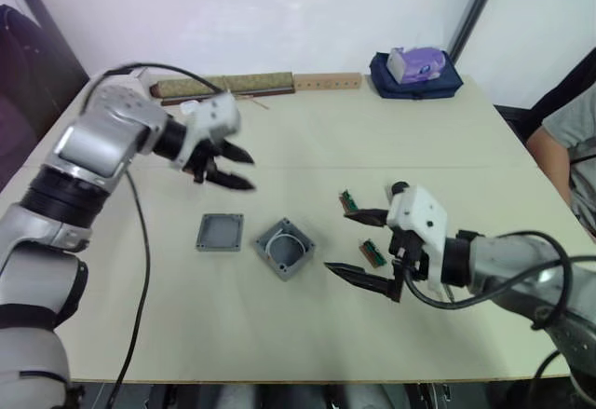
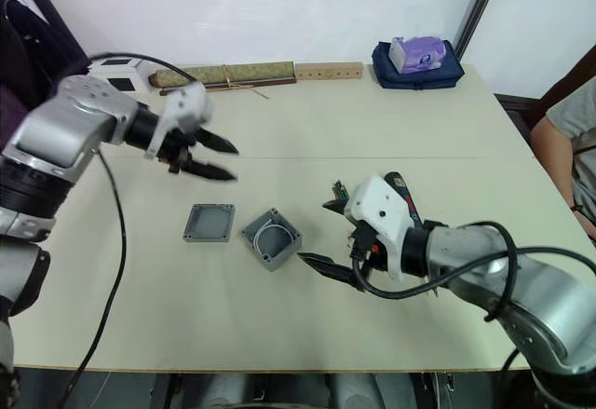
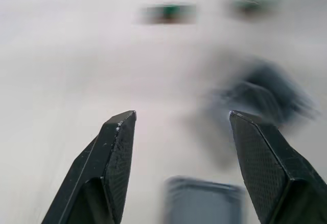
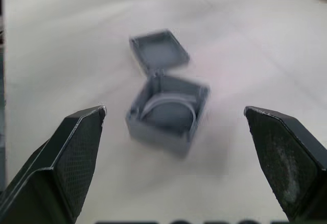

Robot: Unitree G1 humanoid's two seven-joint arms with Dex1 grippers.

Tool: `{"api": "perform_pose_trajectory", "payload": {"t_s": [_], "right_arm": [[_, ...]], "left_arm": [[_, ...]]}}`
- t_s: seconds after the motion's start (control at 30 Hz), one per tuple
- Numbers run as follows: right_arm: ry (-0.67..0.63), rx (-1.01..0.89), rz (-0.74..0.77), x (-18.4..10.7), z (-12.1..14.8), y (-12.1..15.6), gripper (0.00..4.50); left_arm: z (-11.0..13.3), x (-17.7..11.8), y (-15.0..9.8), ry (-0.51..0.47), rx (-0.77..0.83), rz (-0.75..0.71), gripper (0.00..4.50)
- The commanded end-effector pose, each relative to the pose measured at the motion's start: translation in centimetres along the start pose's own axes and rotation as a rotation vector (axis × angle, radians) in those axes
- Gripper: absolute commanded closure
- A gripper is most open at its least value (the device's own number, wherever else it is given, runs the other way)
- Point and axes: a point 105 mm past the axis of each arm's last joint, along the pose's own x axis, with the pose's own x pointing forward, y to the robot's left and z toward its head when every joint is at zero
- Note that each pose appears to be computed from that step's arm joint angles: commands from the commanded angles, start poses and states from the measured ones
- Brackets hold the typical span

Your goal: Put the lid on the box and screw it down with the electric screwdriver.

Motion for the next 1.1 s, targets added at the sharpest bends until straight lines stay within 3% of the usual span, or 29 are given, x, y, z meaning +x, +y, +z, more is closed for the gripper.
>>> {"api": "perform_pose_trajectory", "payload": {"t_s": [0.03,0.17,0.3,0.63,1.1], "right_arm": [[0.079,-0.128,0.037,1.8,-0.9,-0.1,0.00],[0.088,-0.213,0.061,3.5,-1.2,-0.2,0.00],[0.040,-0.217,0.082,4.5,-0.7,0.0,0.00],[0.019,-0.199,0.061,5.3,-1.1,0.4,0.00],[0.014,-0.154,-0.005,4.9,-1.2,0.1,0.00]], "left_arm": [[-4.6,-1.5,2.3,0.167,-0.287,0.275,1.55],[-7.0,-1.9,1.5,0.212,-0.514,0.339,1.55],[-8.1,-1.7,0.3,0.240,-0.577,0.331,1.55],[-10.4,-0.7,-1.5,0.322,-0.585,0.292,1.55],[-12.6,2.3,-1.7,0.418,-0.617,0.322,1.55]]}}
